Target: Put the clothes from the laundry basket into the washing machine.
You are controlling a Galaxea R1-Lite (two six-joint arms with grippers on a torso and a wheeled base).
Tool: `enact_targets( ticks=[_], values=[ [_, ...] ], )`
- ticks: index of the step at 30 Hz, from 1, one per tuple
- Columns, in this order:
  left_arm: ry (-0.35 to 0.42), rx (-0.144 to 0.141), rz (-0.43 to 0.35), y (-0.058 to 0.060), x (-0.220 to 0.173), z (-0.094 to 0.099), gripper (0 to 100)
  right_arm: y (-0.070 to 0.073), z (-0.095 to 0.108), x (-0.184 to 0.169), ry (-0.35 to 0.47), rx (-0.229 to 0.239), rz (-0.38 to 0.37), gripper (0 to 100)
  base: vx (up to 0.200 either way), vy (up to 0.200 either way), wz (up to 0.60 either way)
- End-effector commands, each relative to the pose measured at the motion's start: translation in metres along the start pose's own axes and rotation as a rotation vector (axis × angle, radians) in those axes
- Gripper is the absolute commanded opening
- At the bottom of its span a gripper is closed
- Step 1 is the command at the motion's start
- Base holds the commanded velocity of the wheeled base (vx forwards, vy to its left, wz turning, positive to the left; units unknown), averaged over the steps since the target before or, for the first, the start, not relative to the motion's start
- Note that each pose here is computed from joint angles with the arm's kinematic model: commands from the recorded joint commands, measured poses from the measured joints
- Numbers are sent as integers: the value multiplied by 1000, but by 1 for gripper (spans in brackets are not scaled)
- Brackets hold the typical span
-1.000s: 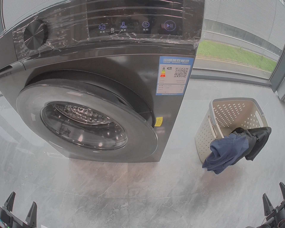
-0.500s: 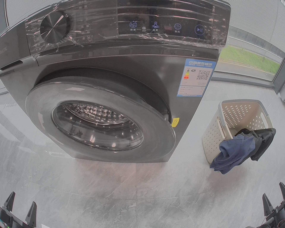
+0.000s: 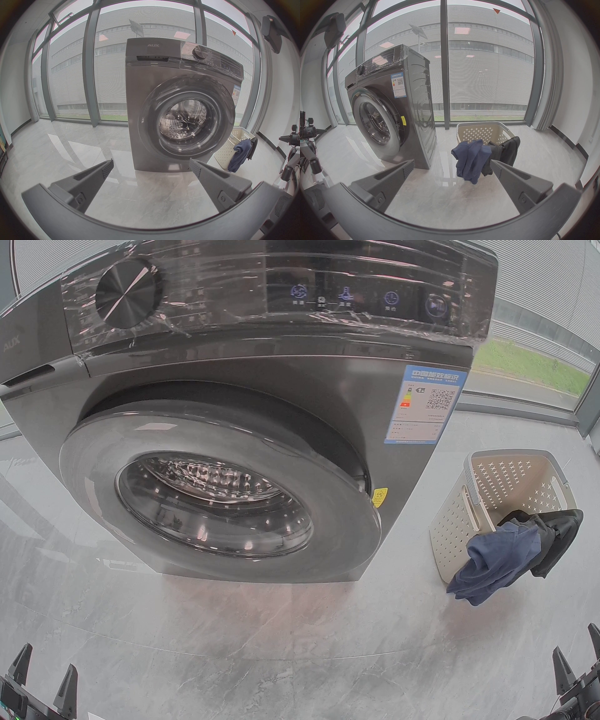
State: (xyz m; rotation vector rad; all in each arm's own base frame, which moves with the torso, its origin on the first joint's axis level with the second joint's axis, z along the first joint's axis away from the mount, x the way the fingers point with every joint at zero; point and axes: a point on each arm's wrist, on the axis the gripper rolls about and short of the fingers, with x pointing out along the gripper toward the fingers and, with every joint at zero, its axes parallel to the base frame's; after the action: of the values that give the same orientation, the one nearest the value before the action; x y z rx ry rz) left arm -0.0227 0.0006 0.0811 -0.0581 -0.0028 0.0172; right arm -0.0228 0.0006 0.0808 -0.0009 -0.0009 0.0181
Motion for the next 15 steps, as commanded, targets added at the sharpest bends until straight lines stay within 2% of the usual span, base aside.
enact_targets(
  ticks=[1,7,15],
  values=[
    [5,0,1,0,0,-5,100,0,-5,0,1,-1,0,100,0,0,0],
    [5,0,1,0,0,-5,100,0,-5,0,1,-1,0,100,0,0,0],
    [5,0,1,0,0,-5,100,0,-5,0,1,-1,0,100,0,200,0]
  ],
)
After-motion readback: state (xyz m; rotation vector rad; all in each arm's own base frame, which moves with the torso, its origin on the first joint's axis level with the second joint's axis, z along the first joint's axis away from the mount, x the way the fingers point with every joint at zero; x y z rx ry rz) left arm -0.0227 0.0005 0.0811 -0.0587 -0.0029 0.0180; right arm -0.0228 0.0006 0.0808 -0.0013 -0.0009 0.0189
